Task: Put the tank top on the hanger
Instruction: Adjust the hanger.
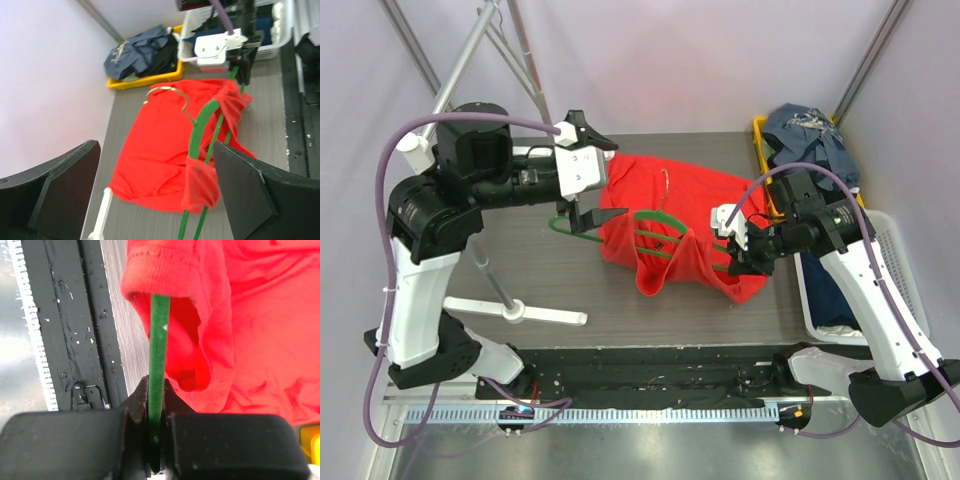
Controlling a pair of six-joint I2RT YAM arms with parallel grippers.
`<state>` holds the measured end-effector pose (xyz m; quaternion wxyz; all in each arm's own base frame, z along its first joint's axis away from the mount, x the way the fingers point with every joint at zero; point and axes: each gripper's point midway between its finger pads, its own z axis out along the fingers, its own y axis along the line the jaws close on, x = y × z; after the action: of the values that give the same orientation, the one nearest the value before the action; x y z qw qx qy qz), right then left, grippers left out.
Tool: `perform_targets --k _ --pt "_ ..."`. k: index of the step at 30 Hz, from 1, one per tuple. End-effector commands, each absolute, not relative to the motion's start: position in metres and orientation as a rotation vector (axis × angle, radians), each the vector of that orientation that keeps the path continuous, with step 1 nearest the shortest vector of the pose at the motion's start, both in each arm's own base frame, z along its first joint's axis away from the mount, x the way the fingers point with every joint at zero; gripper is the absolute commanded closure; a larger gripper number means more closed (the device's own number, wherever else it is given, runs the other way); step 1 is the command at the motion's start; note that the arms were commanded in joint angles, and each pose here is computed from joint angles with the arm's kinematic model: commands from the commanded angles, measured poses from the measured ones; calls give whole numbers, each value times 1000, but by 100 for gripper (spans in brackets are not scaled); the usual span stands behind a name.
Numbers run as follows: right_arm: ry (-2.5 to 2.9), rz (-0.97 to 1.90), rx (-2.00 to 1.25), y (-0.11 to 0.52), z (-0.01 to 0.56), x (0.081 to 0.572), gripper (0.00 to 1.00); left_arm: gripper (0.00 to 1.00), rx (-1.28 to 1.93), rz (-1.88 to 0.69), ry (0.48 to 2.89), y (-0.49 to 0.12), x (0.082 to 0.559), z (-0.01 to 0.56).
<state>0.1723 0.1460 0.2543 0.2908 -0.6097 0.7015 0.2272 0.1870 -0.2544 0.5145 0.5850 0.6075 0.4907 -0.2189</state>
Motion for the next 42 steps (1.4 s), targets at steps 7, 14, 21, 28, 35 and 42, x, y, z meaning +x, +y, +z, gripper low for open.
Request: perform_targets --k 7,14,21,28,35,42 --pt "1803 731 -1656 157 262 150 99 0 1588 -783 1055 -312 188 484" --pt "1809 729 -1656 155 257 146 99 0 1582 -832 1057 -323 192 483" --pt "1811 681 -1618 154 255 154 99 16 1580 -859 1080 -322 189 480" --pt "1811 641 -1583 155 259 164 99 24 1593 -874 1101 -319 184 473" --pt "1810 609 -1541 156 264 173 99 36 1587 -866 1119 -319 187 470" --pt "1810 593 -1525 156 266 175 99 66 1573 -845 1144 -319 191 468"
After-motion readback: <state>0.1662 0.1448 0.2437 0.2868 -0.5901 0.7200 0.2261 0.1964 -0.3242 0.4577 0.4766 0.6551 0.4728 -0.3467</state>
